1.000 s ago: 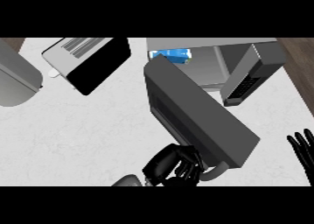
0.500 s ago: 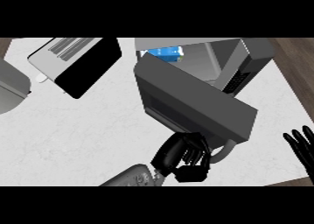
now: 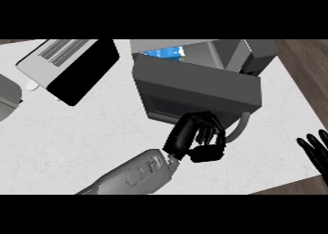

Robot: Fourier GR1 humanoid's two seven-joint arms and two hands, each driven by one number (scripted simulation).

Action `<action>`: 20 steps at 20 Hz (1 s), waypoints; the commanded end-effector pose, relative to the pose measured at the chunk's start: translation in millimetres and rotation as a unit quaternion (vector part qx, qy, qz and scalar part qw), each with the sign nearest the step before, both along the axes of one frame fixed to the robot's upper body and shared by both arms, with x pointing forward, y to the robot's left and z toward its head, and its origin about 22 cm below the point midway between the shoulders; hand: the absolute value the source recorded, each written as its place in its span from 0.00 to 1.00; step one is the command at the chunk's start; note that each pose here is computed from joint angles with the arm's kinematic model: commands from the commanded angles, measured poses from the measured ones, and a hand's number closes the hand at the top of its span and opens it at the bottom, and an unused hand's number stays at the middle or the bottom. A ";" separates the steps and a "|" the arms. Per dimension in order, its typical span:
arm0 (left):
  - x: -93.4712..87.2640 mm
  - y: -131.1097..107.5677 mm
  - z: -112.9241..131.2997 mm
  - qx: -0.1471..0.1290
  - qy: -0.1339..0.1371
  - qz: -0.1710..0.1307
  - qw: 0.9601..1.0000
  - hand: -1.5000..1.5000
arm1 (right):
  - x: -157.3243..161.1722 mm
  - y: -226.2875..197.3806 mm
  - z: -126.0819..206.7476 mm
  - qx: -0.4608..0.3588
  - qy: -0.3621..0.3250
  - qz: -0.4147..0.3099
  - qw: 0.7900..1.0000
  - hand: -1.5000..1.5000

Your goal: Pick up the milk, place it into the microwave and close the microwave

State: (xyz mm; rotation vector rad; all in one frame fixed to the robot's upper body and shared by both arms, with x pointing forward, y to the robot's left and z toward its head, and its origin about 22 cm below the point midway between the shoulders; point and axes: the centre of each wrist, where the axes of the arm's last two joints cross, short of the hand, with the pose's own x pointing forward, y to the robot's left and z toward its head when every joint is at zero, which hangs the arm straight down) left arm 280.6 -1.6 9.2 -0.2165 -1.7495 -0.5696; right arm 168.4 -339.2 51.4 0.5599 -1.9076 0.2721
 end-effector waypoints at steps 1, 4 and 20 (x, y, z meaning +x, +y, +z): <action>19.6 -3.9 16.0 -0.018 -0.023 0.034 0.999 1.00 | 5.4 3.2 10.5 0.002 -0.004 0.001 1.000 0.00; 37.0 -1.9 24.1 -0.023 -0.021 0.052 0.998 1.00 | 3.3 3.0 22.3 -0.008 -0.009 0.013 1.000 0.00; 77.4 2.7 48.4 -0.082 0.004 0.090 0.993 1.00 | 7.6 -3.9 39.2 0.000 -0.007 0.003 1.000 0.00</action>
